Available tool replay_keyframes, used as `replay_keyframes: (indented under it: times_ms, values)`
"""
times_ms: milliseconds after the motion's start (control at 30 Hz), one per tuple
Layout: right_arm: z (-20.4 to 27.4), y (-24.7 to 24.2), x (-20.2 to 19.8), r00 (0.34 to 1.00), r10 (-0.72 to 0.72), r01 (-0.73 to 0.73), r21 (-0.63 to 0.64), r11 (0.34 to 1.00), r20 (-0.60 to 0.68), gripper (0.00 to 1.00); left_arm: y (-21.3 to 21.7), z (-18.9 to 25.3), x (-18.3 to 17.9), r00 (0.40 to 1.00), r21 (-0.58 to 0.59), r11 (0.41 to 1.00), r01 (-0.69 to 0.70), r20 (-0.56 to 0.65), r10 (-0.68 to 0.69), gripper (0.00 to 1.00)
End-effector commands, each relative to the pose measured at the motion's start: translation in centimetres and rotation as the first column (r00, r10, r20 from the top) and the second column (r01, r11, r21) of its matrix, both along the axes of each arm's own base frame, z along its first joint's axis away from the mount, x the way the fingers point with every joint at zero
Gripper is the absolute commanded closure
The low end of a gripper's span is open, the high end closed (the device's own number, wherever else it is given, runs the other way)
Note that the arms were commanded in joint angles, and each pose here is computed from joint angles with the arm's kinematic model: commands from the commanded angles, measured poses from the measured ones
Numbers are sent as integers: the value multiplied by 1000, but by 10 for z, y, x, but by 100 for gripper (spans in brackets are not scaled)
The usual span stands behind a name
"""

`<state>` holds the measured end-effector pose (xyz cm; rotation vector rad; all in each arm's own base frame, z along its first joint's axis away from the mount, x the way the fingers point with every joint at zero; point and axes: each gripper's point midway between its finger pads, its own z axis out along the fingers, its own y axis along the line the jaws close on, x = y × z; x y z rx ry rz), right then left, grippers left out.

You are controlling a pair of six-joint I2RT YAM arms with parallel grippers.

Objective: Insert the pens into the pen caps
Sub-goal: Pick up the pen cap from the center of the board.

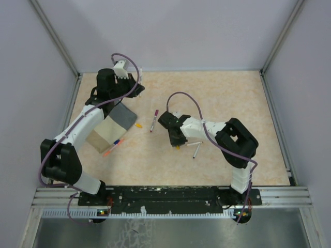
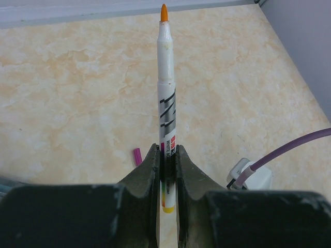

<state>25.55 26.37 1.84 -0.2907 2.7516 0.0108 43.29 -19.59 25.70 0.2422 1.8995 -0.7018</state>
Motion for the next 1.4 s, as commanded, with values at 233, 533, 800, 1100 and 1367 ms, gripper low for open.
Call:
replay_keyframes:
  times_ms: [233, 533, 800, 1100, 1367]
  values:
    - [30, 2, 12, 995, 82, -86, 94, 992, 52, 88, -2, 4, 3, 1000, -21, 1000, 20, 15, -20, 100]
    - [62, 10, 22, 983, 120, -147, 198, 969, 141, 88, -11, 2, 1, 997, -41, 996, 74, 0, -74, 100]
    - [55, -4, 24, 982, 125, -148, 159, 976, 141, 87, -27, -9, -3, 986, -100, 984, 150, -60, -156, 100]
    - [54, -11, 37, 975, 147, -163, 84, 983, 168, 87, -61, -35, -16, 969, -56, 980, 191, -146, -198, 100]
    - [77, -8, 34, 941, 171, -227, 169, 959, 291, 87, -79, -69, -58, 917, -149, 958, 247, -284, -280, 100]
